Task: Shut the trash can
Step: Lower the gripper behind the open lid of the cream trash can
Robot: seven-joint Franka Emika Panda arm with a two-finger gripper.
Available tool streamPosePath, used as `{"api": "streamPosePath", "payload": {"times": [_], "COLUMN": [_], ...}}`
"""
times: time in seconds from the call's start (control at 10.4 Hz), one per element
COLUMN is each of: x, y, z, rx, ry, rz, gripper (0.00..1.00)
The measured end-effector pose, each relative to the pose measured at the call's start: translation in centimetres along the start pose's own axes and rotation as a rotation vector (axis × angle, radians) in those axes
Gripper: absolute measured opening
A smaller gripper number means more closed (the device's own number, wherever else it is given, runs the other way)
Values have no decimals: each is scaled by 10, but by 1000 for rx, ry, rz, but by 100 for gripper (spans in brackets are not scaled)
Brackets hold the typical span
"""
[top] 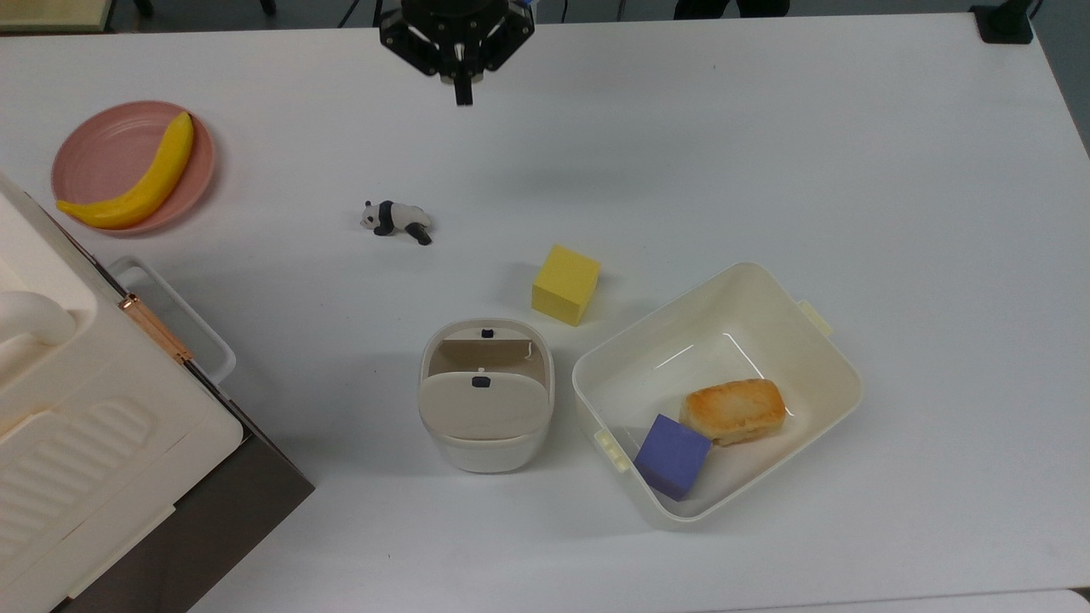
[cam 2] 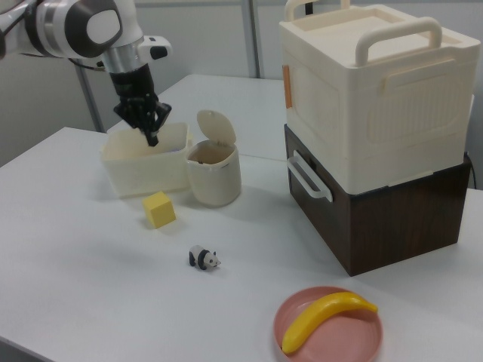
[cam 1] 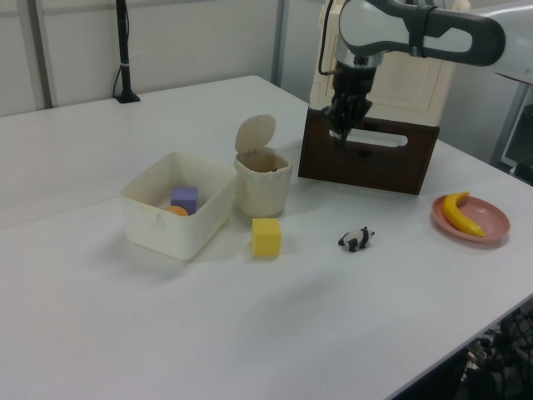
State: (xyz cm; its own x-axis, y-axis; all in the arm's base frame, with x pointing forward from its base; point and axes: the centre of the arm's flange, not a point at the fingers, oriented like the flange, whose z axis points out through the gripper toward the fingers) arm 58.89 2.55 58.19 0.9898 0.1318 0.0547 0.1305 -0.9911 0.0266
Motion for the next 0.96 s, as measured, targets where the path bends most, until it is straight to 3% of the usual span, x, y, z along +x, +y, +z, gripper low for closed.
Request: {"api": "streamPosePath", "payload": {"times": [0.39, 0.96], "x": [50, 115], "y": [4, 8], "z": [8, 35], "rx": [-15, -47], "ry": [208, 620], "rz": [-1, -8], "gripper": [1, 1]}}
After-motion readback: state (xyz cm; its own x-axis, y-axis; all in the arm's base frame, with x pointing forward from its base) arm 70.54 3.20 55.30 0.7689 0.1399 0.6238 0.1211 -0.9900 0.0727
